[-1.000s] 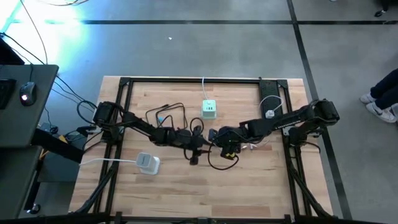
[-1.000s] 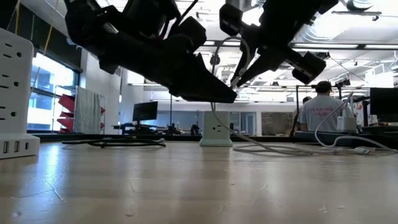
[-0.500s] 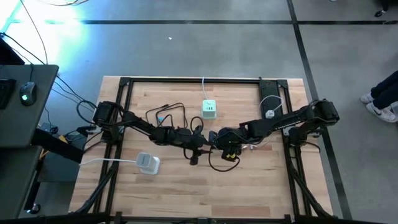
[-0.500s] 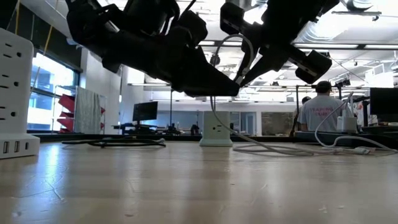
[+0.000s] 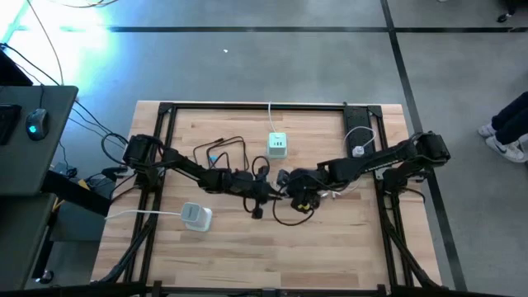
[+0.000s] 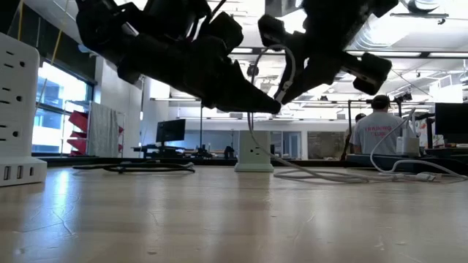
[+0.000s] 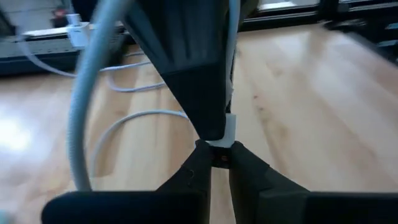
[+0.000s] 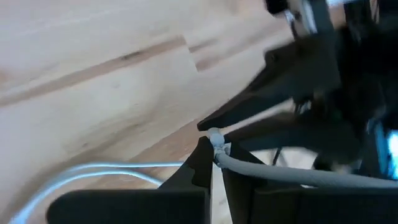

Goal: Insert USB
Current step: Insert the white charger cable into the light green outlet extension

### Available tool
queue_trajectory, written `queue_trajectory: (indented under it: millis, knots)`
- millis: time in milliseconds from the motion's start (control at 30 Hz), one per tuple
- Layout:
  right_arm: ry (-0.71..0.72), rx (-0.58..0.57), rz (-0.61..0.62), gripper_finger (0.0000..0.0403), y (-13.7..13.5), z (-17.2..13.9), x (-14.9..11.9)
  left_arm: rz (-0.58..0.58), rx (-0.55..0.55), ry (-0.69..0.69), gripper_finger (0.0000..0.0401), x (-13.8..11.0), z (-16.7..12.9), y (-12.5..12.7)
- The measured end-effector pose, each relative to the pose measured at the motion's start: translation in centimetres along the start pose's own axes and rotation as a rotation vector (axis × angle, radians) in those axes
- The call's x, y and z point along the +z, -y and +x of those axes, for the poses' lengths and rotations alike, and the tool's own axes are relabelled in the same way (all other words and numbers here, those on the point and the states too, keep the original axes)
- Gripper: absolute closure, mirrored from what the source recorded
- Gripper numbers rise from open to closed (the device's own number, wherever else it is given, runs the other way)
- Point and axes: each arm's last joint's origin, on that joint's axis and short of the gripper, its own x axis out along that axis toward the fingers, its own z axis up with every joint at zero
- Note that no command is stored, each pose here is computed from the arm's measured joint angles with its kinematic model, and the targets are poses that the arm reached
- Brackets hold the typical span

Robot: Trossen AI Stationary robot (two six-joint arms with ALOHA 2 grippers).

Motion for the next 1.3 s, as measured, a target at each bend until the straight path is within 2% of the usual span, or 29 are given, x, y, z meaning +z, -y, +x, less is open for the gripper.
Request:
queue_trajectory:
  millis: [100, 300, 400, 500, 667, 767, 833, 1033, 1300]
  knots:
    - [-0.028, -0.021, 0.132, 0.0354, 0.2, 0.0, -0.3, 0.032, 0.087, -0.016, 0.0399, -0.1, -0.1, 0.3]
    - [-0.05, -0.046, 0.347, 0.0249, 0.6, 0.0, -0.9, 0.112, 0.225, -0.044, 0.0398, -0.1, -0.3, 1.0]
    - [-0.058, -0.057, 0.462, 0.0213, 0.9, 0.0, -1.4, 0.145, 0.301, -0.062, 0.0399, -0.2, -0.5, 1.2]
    - [-0.062, -0.073, 0.636, 0.0198, 1.3, 0.1, -2.0, 0.177, 0.387, -0.077, 0.0399, -0.2, -0.7, 1.5]
    - [-0.026, -0.077, 1.056, 0.0197, 2.3, 0.0, -3.4, 0.253, 0.572, -0.116, 0.04, -0.1, -1.2, 2.0]
    - [0.033, -0.039, 1.199, 0.02, 3.0, 0.0, -4.1, 0.311, 0.674, -0.147, 0.04, 0.0, -1.5, 2.5]
    - [0.077, -0.059, 1.235, 0.0201, 3.5, -0.1, -4.2, 0.342, 0.717, -0.162, 0.0401, 0.0, -1.7, 2.8]
    - [0.184, -0.182, 1.221, 0.0201, 4.6, -0.2, -3.3, 0.399, 0.832, -0.202, 0.0401, 0.0, -2.2, 3.5]
    - [0.233, -0.229, 1.268, 0.0202, 5.1, 0.5, -3.3, 0.407, 0.866, -0.209, 0.0401, 0.1, -2.4, 3.6]
